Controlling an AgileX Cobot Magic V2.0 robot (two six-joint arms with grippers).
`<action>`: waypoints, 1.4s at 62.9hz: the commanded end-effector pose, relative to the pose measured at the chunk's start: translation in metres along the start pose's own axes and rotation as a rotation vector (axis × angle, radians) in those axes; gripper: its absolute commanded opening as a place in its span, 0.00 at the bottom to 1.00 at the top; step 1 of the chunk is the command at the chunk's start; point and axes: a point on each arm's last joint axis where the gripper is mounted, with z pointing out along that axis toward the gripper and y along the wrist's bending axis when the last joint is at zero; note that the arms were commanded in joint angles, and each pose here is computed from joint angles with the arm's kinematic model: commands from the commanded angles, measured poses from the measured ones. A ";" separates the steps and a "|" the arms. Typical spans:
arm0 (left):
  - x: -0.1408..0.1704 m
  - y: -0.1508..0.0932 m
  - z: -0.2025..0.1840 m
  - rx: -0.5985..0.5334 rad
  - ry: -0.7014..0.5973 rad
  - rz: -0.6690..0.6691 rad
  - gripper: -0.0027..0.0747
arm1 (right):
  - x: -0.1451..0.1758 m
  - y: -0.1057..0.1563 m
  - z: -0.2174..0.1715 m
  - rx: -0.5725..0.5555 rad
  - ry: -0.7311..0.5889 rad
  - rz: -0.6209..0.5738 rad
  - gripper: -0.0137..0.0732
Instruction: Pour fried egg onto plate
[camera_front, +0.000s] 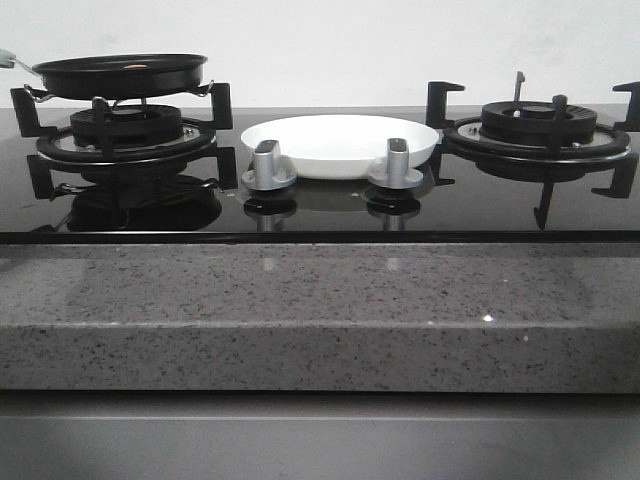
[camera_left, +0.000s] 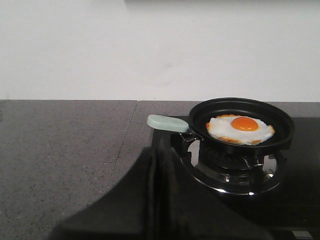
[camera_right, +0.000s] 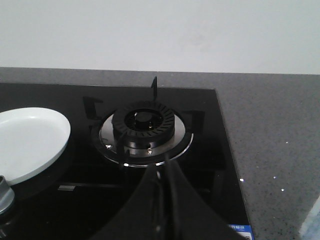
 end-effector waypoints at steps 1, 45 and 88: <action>-0.020 0.001 0.003 -0.006 -0.125 -0.006 0.02 | -0.020 0.000 0.008 0.006 -0.095 -0.015 0.11; -0.019 0.001 0.006 -0.006 -0.123 -0.006 0.83 | -0.029 0.006 0.030 -0.035 -0.057 0.042 0.83; -0.018 0.001 0.006 -0.006 -0.121 -0.006 0.80 | -0.068 0.101 0.223 -0.291 0.585 -0.105 0.74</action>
